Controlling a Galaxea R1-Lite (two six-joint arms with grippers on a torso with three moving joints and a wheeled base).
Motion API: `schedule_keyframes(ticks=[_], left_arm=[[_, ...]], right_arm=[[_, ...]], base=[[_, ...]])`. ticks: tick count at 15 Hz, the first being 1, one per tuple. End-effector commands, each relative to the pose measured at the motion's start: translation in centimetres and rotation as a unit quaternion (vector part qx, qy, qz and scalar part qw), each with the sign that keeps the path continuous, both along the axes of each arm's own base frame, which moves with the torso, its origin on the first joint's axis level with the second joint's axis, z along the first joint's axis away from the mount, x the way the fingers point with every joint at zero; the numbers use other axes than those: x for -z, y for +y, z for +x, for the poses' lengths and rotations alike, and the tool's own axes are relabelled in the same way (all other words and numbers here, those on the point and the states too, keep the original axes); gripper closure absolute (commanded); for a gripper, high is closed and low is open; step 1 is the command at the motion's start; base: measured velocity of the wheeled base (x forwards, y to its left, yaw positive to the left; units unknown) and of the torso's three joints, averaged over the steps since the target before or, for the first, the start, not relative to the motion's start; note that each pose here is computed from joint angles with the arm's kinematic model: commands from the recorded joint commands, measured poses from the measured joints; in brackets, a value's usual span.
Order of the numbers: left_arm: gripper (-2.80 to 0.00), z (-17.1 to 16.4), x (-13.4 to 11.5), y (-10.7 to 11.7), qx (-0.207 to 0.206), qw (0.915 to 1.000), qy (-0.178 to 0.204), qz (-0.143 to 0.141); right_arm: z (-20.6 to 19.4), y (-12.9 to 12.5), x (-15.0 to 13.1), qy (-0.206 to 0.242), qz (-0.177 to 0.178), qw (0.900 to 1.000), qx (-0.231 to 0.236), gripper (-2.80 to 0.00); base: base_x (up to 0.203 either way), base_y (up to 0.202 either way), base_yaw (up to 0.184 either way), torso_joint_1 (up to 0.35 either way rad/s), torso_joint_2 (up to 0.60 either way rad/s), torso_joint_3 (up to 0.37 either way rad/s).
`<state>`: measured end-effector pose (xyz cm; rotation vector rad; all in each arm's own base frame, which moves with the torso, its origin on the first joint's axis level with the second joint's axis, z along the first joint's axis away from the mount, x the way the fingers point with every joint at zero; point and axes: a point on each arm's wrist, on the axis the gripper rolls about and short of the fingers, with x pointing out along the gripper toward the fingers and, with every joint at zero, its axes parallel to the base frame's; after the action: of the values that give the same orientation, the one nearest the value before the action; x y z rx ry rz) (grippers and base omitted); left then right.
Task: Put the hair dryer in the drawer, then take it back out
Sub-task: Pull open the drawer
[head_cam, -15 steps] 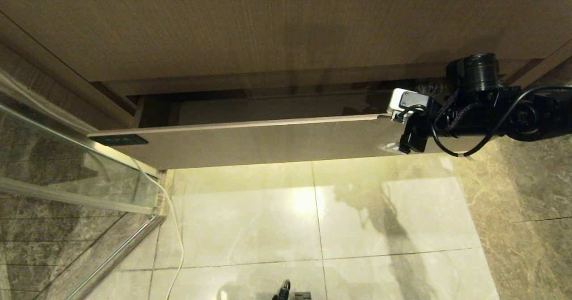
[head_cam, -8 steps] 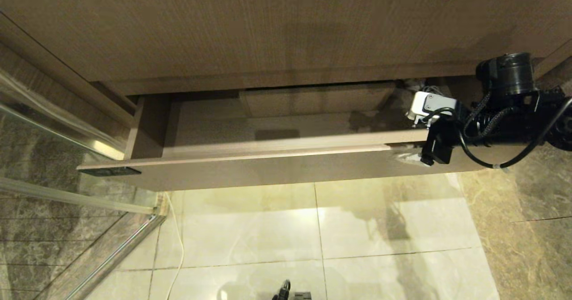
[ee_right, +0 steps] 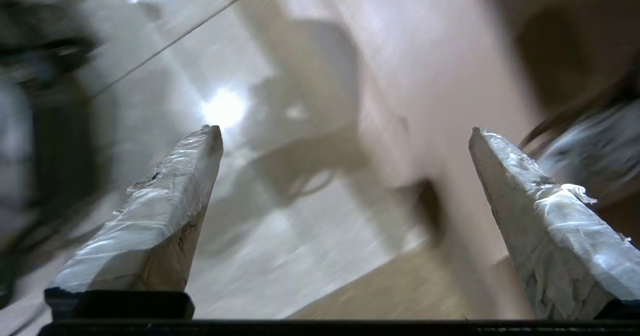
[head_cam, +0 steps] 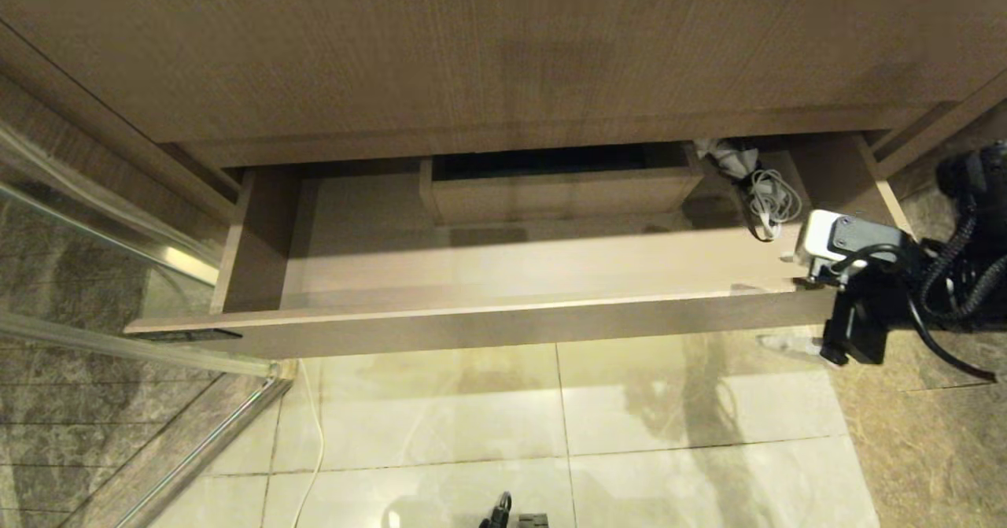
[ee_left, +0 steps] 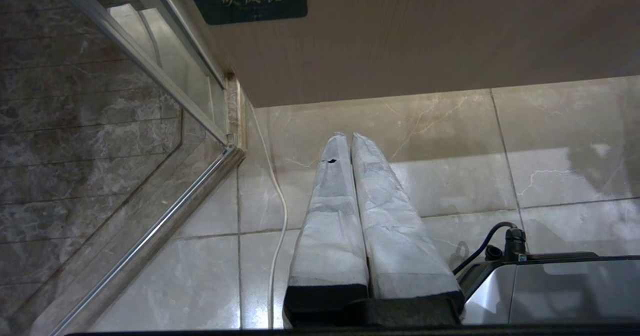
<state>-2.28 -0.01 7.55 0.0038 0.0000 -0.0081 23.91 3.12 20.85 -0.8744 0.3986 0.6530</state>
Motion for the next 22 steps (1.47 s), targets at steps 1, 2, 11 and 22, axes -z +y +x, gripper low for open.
schedule_keyframes(ticks=[1, 2, 11, 22], left_arm=[[0.0, 0.0, 0.0, 0.0, 0.001, 1.0, 0.0, 0.0], [0.0, 0.0, 0.0, 0.0, 0.0, 1.0, 0.0, 0.0], [0.0, 0.0, 0.0, 0.0, 0.0, 1.0, 0.001, 0.0], [0.0, 0.0, 0.0, 0.0, 0.001, 1.0, 0.001, 0.0]], right_arm=[[-4.9, -0.7, -0.3, 0.002, 0.026, 0.999, 0.022, -2.8], [-6.5, -0.9, -0.1, 0.005, 0.039, 0.999, 0.031, -2.8], [-13.8, -1.7, -1.3, -0.065, 0.095, 0.991, 0.066, 0.0], [-3.9, -3.9, -3.8, 0.001, 0.167, 0.967, 0.194, 0.0]], base=[[0.0, 0.0, 0.0, 0.0, 0.0, 0.0], [0.0, 0.0, 0.0, 0.0, 0.0, 0.0], [0.0, 0.0, 0.0, 0.0, 0.0, 0.0], [0.0, 0.0, 0.0, 0.0, 0.0, 0.0]])
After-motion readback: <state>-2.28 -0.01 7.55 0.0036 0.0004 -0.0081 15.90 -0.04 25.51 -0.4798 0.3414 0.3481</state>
